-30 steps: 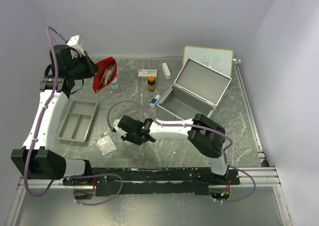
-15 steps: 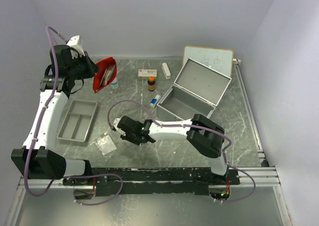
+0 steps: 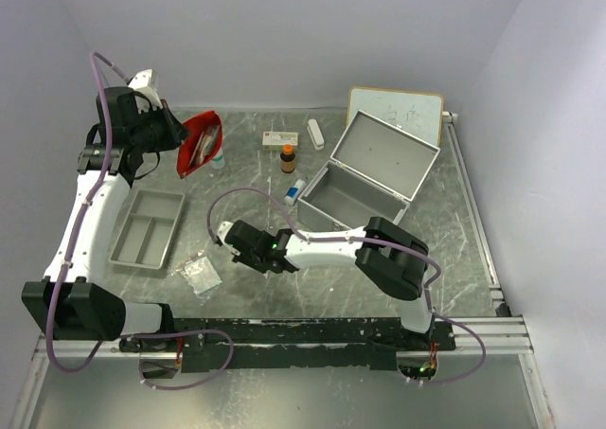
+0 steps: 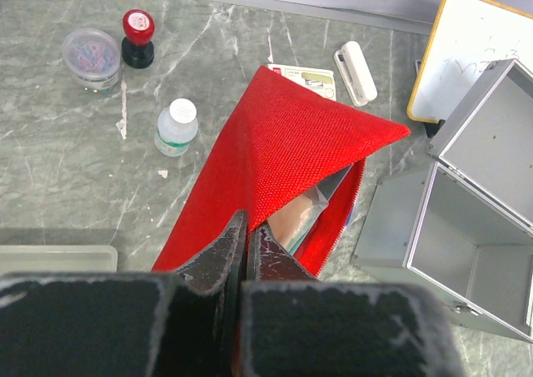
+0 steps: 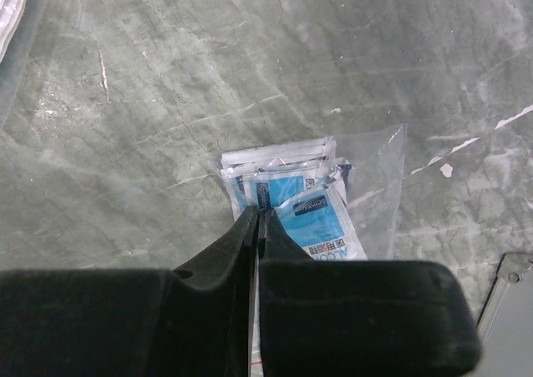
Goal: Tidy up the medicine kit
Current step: Pick up the medical item at the center of the board.
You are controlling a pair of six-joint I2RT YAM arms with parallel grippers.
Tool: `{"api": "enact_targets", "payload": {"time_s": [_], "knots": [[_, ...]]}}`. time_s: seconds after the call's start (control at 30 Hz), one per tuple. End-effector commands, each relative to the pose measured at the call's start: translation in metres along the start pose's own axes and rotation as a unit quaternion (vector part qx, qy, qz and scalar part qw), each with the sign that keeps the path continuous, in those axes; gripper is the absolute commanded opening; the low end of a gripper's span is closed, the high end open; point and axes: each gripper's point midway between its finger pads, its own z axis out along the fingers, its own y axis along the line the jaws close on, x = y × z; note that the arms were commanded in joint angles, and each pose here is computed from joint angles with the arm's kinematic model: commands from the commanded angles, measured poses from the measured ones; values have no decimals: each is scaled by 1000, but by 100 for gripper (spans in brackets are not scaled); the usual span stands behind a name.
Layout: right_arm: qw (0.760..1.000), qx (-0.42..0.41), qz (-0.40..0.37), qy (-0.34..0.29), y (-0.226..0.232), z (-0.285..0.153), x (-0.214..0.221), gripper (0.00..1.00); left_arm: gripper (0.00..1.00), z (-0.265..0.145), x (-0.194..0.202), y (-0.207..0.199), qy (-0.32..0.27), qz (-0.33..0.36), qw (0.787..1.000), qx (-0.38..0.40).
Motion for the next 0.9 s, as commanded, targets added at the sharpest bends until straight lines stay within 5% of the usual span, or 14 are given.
{"api": "enact_targets", "payload": {"time_s": [0.0,0.07,0.2,0.33,0.53,0.73,0.87], "knots": [[989,-38,2,143,21,11,96,0,7,-5,-8,-3,-15,7,1000,11],[989,-46,7,140,24,9,93,0,7,-5,-7,-3,-14,6,1000,11],[987,-63,10,148,33,12,98,24,7,-6,-8,-4,-15,5,1000,12],[984,-74,8,161,40,21,103,26,7,-7,-8,-4,-15,8,1000,11],[980,-84,0,181,45,29,113,0,7,-7,-7,-4,-12,8,1000,10],[978,-103,10,179,49,17,113,0,7,-6,-8,-3,-11,9,1000,9],[983,-126,66,117,40,-17,58,0,7,-6,-9,0,-13,15,1000,3]]}}
